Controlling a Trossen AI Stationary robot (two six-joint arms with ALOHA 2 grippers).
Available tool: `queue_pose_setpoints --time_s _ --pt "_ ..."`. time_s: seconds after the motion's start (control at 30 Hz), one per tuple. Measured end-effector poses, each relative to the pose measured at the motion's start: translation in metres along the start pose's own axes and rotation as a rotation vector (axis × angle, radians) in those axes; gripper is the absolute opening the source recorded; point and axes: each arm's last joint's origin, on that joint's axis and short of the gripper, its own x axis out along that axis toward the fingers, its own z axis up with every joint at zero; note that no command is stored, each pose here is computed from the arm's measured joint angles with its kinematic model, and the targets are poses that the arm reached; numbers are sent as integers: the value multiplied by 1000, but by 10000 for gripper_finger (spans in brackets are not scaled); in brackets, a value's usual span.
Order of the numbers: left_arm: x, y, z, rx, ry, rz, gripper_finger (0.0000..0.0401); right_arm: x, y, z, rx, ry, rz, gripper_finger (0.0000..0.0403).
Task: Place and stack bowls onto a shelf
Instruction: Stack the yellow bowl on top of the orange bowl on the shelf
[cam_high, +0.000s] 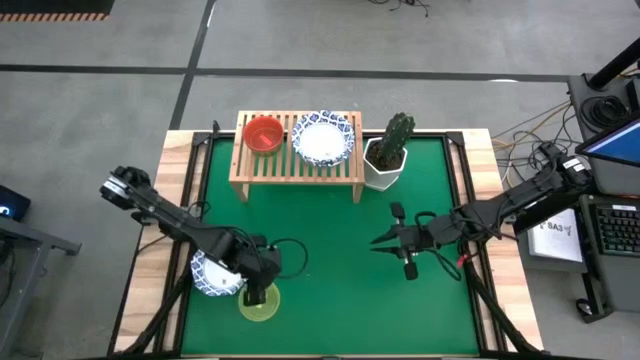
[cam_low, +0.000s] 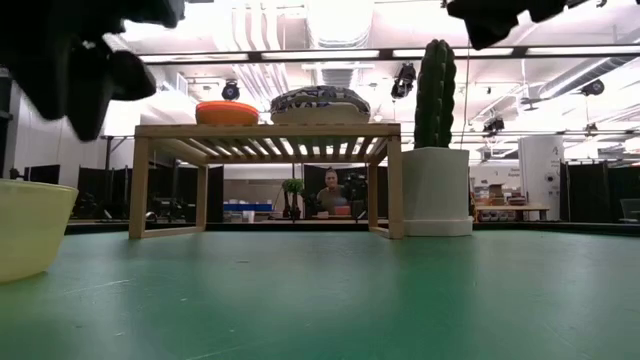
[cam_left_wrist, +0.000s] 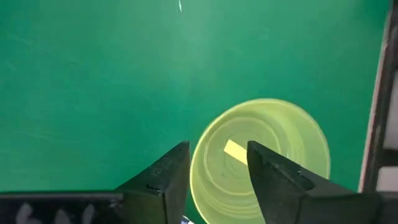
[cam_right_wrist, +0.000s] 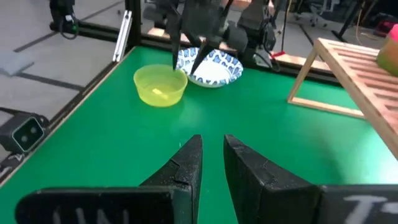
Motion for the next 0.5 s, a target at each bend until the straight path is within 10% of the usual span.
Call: queue_pose_setpoints --time_s 0.5 --pt "42 -3 -2 38 139 58 157 -4 -1 -2 -17 -14 0 57"
